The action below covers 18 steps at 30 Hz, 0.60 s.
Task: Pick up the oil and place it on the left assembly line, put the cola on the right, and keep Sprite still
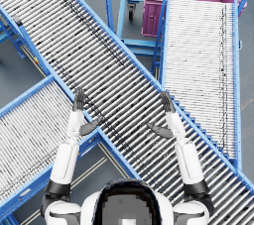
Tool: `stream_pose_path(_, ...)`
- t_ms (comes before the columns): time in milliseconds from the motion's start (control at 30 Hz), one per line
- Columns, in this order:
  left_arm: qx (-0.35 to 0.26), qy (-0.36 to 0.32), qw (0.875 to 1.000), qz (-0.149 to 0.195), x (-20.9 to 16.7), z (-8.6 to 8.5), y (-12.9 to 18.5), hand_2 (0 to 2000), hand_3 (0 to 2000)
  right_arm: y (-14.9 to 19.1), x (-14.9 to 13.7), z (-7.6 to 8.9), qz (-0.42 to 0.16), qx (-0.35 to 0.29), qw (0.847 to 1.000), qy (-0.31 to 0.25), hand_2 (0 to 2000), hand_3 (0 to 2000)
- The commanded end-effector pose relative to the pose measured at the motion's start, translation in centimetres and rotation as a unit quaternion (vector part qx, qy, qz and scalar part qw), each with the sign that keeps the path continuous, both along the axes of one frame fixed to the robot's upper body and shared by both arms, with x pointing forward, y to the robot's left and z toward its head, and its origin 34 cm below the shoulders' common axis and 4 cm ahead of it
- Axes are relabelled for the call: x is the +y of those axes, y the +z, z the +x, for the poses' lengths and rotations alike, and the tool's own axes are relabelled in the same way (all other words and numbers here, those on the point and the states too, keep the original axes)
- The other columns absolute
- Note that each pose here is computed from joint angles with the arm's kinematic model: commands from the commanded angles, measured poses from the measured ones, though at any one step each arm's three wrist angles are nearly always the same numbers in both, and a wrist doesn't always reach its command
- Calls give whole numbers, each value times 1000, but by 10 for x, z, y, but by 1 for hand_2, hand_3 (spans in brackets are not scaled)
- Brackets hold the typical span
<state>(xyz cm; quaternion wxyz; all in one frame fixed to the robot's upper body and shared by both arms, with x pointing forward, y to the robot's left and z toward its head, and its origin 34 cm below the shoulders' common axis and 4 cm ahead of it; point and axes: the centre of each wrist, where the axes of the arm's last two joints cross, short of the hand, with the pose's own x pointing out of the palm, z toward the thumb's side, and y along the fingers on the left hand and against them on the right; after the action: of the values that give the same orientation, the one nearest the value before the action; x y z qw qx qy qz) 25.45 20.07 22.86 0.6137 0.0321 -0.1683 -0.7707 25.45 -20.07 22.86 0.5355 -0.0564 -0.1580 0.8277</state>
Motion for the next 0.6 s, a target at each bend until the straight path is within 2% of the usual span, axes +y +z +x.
stream_pose_path(33,0,0,1000,0,0,0,0,0,0,0,0,0,0,0,1000,0,0,0)
stream_pose_path(67,4,-7,1000,-1,-5,3,-1,0,0,-3,5,4,0,7,1000,6,0,0)
stream_pose_path(200,-79,-30,996,-15,-4,0,18,0,0,9,3,0,41,-42,998,-35,0,0)
stream_pose_path(267,-118,-31,992,-25,-2,-5,33,0,0,18,4,-3,54,-65,996,-40,0,0)
stream_pose_path(400,-159,-9,986,-42,8,-3,52,0,0,36,-1,-5,76,-103,990,-55,0,0)
stream_pose_path(500,-197,37,980,5,15,-2,64,0,0,45,-8,-5,89,-122,986,-71,0,0)
stream_pose_path(600,-229,78,969,53,18,1,76,0,0,57,-14,-6,46,-166,978,-117,0,0)
